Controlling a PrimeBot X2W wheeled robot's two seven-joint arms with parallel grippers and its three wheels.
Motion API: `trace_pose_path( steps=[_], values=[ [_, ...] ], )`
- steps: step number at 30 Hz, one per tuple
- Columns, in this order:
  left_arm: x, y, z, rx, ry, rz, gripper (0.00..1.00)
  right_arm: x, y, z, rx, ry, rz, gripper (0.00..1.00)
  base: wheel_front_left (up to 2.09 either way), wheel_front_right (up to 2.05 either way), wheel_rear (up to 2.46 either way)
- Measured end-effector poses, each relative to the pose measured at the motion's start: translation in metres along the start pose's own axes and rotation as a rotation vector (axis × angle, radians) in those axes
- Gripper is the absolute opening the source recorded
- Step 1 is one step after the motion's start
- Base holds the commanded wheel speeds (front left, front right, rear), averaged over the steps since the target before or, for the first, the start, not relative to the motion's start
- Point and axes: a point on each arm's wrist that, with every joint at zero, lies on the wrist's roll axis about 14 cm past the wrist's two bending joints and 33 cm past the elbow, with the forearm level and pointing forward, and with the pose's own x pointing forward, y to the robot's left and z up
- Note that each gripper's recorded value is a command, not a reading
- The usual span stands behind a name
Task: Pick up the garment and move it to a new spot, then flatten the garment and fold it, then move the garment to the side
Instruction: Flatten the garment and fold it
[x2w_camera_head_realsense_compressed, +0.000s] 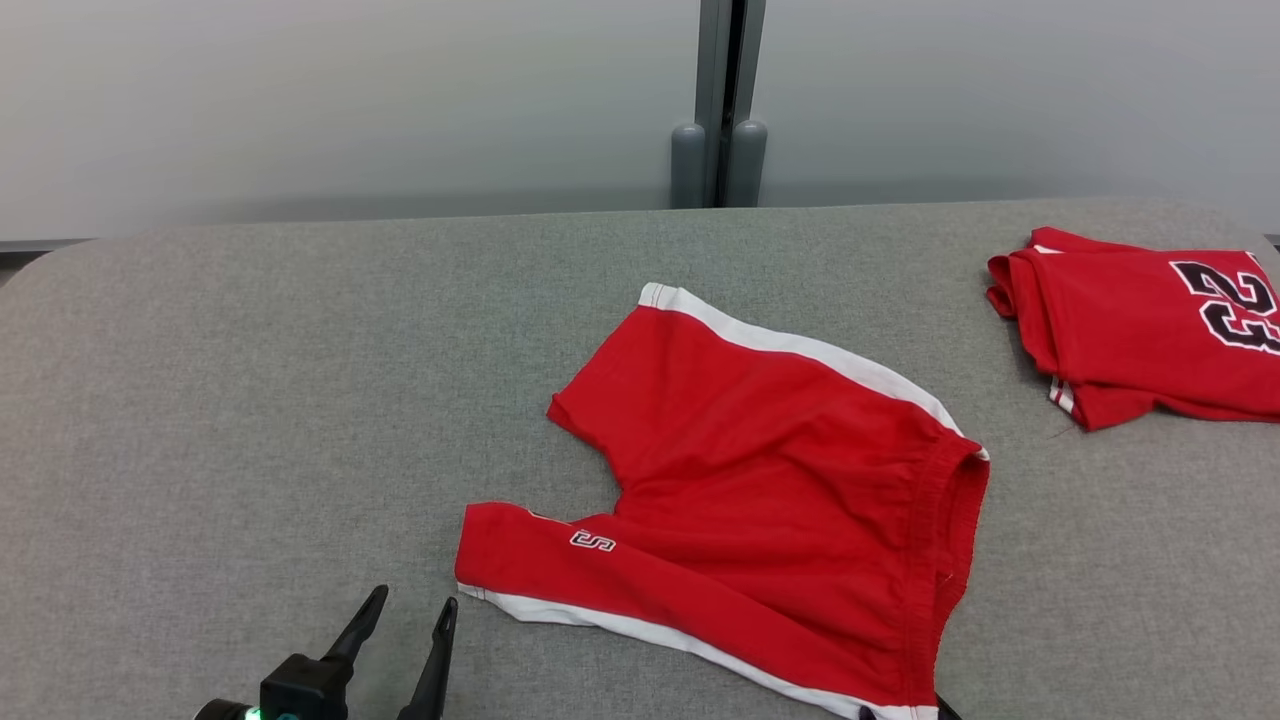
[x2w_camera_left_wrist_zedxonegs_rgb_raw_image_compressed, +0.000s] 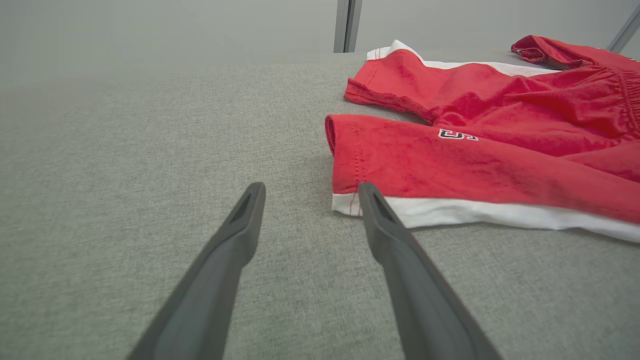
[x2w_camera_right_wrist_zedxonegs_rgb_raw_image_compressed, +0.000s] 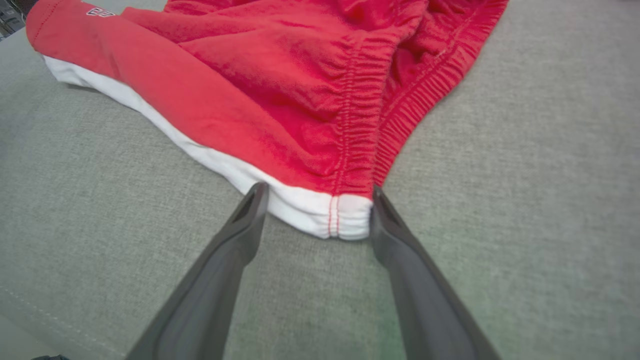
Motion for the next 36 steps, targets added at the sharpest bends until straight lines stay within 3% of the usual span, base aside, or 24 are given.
trace_pose_path(
  steps=[14,34,36],
  values=[
    [0.023,-0.013,-0.006,0.048,0.055,-0.105,1.00,0.011,0.015,0.006,-0.002,-0.002,0.081,1.00,0.00,0.00,0.00],
    [0.042,-0.033,-0.027,0.080,0.159,-0.238,0.99,0.019,0.010,0.009,0.014,0.001,0.080,1.00,0.00,0.00,0.00],
    [0.042,-0.036,-0.028,0.074,0.163,-0.249,0.42,0.019,0.012,0.007,0.017,0.007,0.087,1.00,0.00,0.00,0.00]
  ],
)
